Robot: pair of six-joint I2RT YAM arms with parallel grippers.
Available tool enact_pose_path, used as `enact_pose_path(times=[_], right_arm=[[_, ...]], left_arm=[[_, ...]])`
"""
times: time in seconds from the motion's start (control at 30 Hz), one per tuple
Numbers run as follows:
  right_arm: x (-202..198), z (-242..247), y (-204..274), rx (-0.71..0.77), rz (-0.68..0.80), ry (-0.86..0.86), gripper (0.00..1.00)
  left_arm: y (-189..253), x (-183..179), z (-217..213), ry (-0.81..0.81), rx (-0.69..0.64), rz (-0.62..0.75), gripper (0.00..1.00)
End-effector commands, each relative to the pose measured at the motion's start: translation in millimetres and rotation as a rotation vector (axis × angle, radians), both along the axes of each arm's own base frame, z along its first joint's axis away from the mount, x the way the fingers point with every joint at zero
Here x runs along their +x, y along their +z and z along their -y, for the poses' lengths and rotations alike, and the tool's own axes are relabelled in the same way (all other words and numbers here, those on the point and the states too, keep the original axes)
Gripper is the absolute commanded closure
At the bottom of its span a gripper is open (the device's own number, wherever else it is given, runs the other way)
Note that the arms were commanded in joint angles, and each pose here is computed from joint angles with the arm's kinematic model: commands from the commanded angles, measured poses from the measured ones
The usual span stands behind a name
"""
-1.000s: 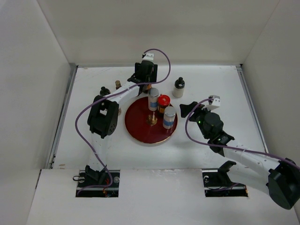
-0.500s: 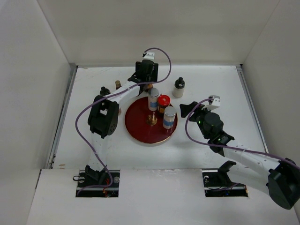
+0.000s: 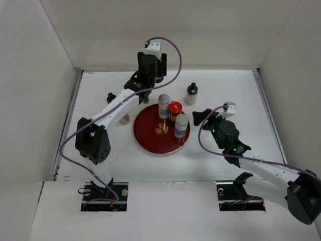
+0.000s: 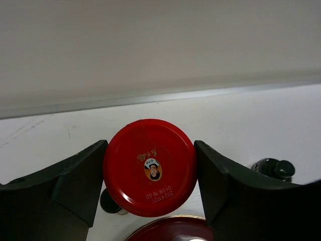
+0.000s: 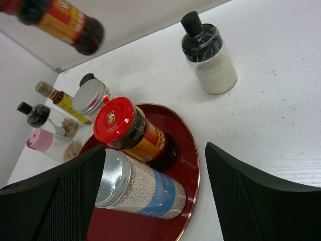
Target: Organize the condiment bottles
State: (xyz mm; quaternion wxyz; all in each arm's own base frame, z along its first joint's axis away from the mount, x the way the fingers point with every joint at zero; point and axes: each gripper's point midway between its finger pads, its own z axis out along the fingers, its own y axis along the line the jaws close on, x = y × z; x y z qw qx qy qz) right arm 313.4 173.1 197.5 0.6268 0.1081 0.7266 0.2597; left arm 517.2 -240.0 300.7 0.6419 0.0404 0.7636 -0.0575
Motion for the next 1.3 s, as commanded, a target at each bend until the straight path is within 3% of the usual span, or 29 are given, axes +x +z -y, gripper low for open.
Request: enact_pose_path(times=[0.0,0.27,0.53,1.27], right_arm=[[-0.5,-4.5,27.9,0.063,0.070,0.016,0.16],[-3.0,-2.6,32.2,0.070,0.080,0.016,0.16],[-4.4,-0.5,32.1,0.066,0.083,0.012,0.21],[10.1,11.4,20.2,0.029,0.053,-0.052,0.22]], left_arm=[[103.9,-36.3,-27.0,0.065,-0.115,0.248,0.61],[75.0,-94.9,-40.2,0.081,-0.108,0.226,0.61],[-0.7,-135.1,-31.9,0.039,-0.092,0.110,0.61],[-91.8,-106.2,-28.7,0.060,-0.079,0.029,0.59]])
